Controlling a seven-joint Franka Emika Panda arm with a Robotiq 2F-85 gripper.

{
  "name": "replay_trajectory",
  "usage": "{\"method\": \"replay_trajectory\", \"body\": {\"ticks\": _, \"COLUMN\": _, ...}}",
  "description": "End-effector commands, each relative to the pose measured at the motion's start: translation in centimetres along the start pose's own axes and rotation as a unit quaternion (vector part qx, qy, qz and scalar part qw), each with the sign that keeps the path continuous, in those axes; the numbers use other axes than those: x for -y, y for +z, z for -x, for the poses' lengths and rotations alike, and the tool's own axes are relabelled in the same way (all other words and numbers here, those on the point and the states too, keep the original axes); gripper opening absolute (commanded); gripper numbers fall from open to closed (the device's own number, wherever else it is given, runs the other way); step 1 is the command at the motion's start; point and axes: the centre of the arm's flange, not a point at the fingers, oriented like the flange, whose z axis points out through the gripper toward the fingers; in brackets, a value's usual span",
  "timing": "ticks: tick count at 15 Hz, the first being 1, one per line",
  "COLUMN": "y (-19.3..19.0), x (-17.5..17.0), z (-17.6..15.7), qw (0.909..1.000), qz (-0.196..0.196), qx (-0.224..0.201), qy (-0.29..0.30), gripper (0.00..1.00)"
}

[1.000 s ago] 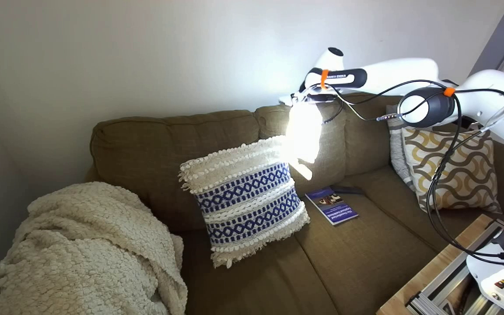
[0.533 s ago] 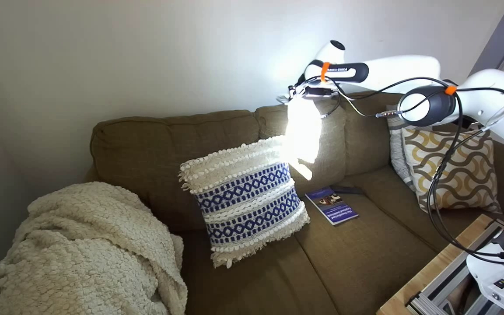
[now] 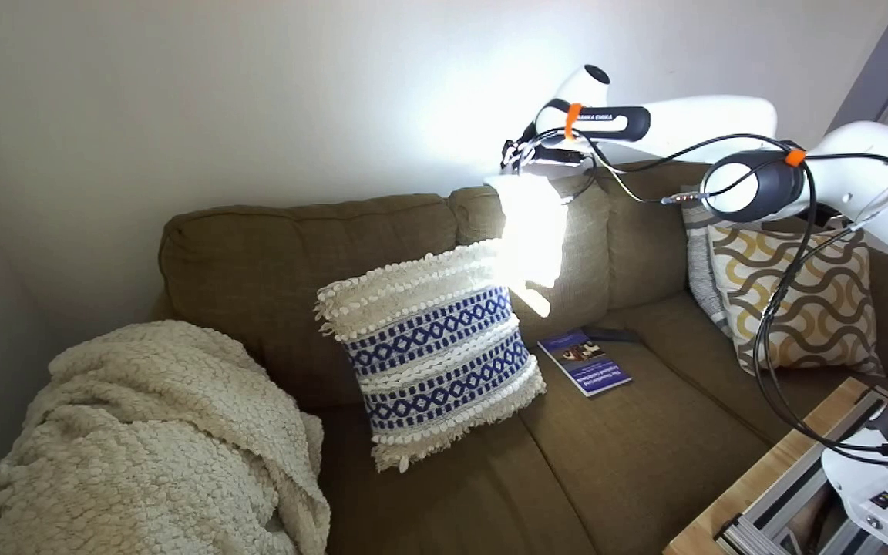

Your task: Put the white towel on the backrest of the chair

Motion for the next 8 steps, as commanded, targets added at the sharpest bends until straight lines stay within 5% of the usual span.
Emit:
{"method": "replay_trajectory", "body": {"ticks": 1, "y": -2.0, "x": 0.7, "z": -2.8, "qw": 0.9996, "qz": -0.003, "qx": -0.019, "qy": 0.02, "gripper": 0.77}}
{"method": "replay_trajectory", "body": {"ticks": 4, "y": -5.0, "x": 0.8, "z": -3.9, "qw": 0.9995, "qz": 0.015, "qx": -0.013, "qy": 0.026, "gripper": 0.98}}
{"method": "replay_trajectory", "body": {"ticks": 8, "y": -9.1, "x": -0.2, "z": -4.8, "qw": 0.9962, "qz": 0.064, "qx": 0.048, "qy": 0.034, "gripper": 1.0}}
